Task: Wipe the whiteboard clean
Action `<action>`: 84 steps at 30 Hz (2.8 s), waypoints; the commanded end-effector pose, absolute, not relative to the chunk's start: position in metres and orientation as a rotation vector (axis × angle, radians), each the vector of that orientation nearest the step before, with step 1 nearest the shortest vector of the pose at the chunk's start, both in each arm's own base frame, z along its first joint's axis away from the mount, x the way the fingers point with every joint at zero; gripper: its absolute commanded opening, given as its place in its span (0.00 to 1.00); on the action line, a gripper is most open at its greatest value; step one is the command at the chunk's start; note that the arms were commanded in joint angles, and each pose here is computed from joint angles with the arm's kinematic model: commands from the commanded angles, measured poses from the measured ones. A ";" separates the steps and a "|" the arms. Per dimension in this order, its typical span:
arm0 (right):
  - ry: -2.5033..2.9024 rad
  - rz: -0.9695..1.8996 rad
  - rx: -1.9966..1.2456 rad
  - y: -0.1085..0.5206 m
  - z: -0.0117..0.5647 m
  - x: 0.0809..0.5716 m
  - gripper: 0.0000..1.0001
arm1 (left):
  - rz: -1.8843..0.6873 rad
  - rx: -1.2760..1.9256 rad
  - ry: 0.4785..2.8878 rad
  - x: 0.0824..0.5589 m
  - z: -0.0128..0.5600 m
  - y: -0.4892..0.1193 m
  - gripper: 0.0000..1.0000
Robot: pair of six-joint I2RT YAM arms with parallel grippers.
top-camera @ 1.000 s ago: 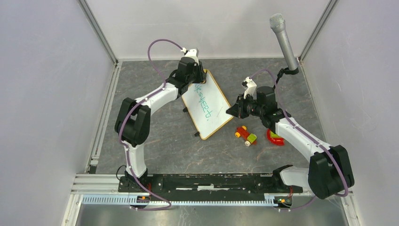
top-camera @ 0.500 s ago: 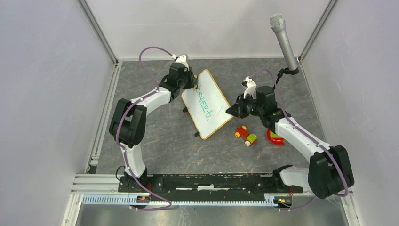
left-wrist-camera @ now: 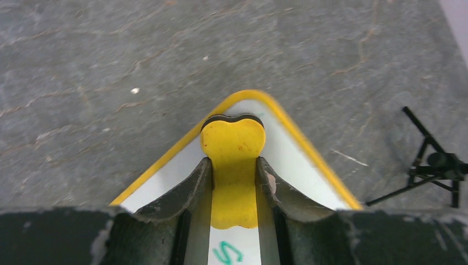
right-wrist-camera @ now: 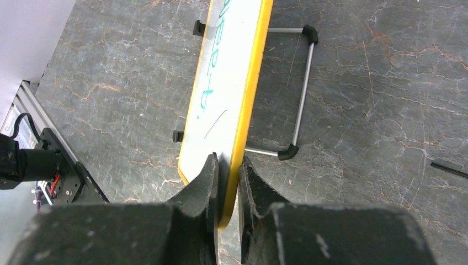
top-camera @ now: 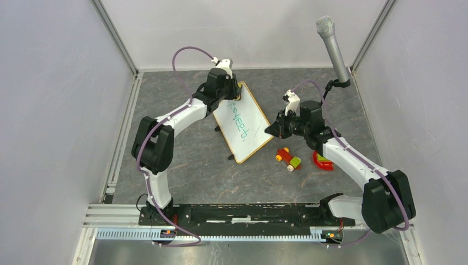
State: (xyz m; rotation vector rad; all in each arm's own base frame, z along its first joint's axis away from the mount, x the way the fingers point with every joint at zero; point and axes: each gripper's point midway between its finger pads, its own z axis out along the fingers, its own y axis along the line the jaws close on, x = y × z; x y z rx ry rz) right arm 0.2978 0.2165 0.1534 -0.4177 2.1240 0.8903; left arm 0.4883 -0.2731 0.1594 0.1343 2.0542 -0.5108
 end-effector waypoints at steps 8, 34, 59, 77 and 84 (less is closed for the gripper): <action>2.092 0.944 -0.654 0.242 0.150 0.280 0.00 | -0.482 0.267 2.138 0.480 0.142 -0.294 0.04; 2.074 0.949 -0.674 0.244 0.155 0.277 0.00 | -0.521 0.335 2.189 0.474 0.138 -0.303 0.02; 2.071 0.957 -0.672 0.245 0.153 0.277 0.00 | -0.981 0.056 2.200 0.486 0.096 -0.267 0.02; 2.070 0.964 -0.675 0.249 0.157 0.278 0.00 | -0.812 0.257 2.140 0.473 0.128 -0.300 0.06; 2.071 0.961 -0.675 0.250 0.156 0.280 0.00 | -0.779 0.101 2.268 0.470 0.087 -0.264 0.04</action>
